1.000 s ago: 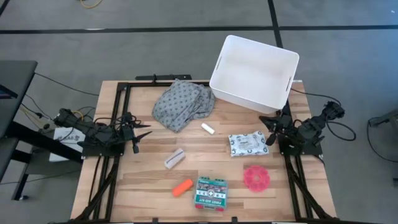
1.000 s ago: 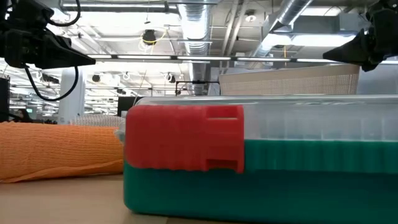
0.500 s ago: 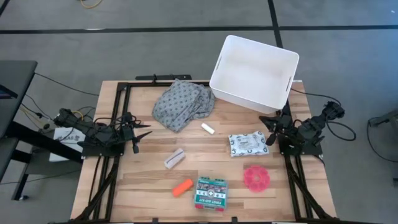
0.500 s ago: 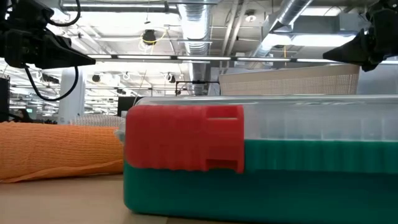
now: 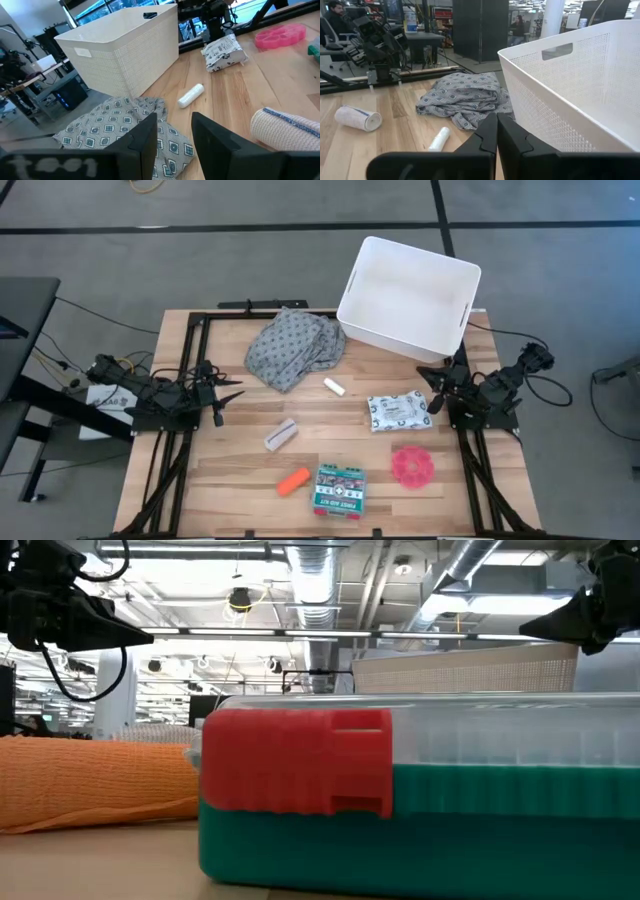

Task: Pick & place medical supplies in basket/bin
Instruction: Put the white bandage in the white bin

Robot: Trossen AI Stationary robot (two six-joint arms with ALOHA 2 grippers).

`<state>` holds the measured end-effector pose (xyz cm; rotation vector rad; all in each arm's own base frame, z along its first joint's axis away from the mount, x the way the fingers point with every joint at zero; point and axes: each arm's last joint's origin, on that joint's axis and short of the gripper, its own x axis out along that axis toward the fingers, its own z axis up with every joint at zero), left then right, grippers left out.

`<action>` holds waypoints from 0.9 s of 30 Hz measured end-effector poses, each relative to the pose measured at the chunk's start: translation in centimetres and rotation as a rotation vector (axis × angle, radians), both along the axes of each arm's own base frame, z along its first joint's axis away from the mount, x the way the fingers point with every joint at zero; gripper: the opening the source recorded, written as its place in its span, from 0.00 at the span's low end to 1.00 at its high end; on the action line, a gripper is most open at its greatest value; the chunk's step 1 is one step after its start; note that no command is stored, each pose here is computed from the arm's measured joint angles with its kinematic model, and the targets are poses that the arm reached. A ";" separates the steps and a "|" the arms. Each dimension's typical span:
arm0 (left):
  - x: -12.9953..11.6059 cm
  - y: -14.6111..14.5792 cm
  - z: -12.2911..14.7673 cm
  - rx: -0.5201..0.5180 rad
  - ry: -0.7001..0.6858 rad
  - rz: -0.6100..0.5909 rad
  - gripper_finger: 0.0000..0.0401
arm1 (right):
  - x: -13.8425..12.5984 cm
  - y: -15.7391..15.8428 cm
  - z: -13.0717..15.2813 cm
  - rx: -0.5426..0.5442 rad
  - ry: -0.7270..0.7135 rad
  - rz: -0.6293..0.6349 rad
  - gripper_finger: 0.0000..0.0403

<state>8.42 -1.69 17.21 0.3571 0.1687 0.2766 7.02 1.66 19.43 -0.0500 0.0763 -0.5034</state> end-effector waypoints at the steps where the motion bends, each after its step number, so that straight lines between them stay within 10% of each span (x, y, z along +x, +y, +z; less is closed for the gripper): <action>1: 0.0 0.0 0.0 -0.004 -0.001 0.000 0.28 | 0.0 0.0 0.0 0.000 0.000 0.000 0.00; 18: 0.2 -1.5 1.1 -0.526 -0.135 -0.463 0.28 | 0.0 0.0 0.0 0.000 0.000 0.000 0.00; 27: 0.2 -1.3 1.7 -0.621 -0.214 -0.388 0.28 | 0.0 0.0 0.0 0.000 0.000 0.000 0.00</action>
